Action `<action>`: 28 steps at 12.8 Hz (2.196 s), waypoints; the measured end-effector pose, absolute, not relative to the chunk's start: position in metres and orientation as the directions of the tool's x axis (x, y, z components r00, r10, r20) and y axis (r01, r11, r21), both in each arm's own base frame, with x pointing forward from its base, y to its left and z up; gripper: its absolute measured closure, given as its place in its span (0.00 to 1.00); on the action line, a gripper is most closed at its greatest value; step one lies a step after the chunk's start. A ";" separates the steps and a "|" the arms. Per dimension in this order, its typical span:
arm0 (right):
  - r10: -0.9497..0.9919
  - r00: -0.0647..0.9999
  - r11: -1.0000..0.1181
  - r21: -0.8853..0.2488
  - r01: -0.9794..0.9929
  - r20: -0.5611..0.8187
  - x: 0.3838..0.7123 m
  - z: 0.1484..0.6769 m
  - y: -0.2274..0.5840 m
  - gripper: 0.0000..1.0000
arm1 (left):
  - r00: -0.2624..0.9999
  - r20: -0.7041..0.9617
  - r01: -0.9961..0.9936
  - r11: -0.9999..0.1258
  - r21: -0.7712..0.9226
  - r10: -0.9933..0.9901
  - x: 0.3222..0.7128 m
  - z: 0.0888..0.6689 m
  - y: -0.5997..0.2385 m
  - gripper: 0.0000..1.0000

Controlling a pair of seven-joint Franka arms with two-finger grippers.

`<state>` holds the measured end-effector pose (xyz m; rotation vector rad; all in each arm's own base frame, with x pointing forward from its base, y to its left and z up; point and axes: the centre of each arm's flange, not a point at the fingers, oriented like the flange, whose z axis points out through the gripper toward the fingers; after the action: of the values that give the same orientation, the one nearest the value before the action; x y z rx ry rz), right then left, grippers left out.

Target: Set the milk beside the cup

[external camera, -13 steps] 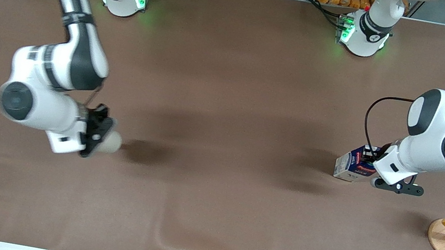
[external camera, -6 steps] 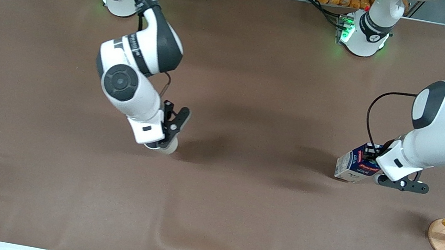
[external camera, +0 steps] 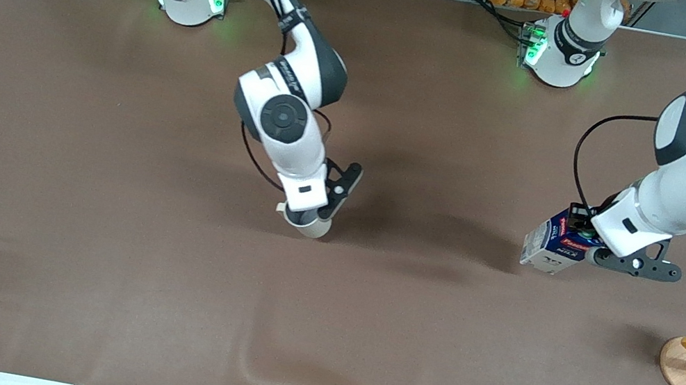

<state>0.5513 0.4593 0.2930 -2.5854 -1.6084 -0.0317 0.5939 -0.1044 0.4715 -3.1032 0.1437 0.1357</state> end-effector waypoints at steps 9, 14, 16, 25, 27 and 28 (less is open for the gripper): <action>0.835 0.546 -0.544 -0.042 0.838 0.069 0.560 0.333 0.450 0.14 | 0.988 -0.069 -0.138 -0.990 -0.021 -0.136 0.570 0.521 -0.179 0.57; 0.757 0.652 -0.651 -0.046 0.758 0.030 0.631 0.394 0.296 0.00 | 0.990 -0.098 -0.096 -0.995 0.013 -0.097 0.541 0.514 -0.258 0.57; 0.721 0.693 -0.691 -0.044 0.721 0.033 0.651 0.401 0.229 0.00 | 0.989 -0.121 -0.078 -0.997 0.016 -0.079 0.532 0.503 -0.286 0.58; 0.492 0.867 -0.869 -0.015 0.495 0.079 0.587 0.546 0.017 0.00 | 0.985 -0.160 0.065 -0.998 0.011 0.063 0.500 0.448 -0.429 0.59; 0.443 0.894 -0.895 -0.026 0.445 0.065 0.567 0.569 -0.002 0.00 | 0.986 -0.150 0.070 -0.998 0.011 0.067 0.493 0.428 -0.452 0.59; 0.398 0.916 -0.916 -0.037 0.400 0.048 0.558 0.577 -0.011 0.00 | 0.988 -0.140 0.062 -0.998 0.005 0.061 0.492 0.421 -0.462 0.59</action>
<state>0.5584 -0.0108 0.5767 -3.0301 -0.6313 -0.0613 0.4917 -0.4617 0.4212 -3.1416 -0.0970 0.2214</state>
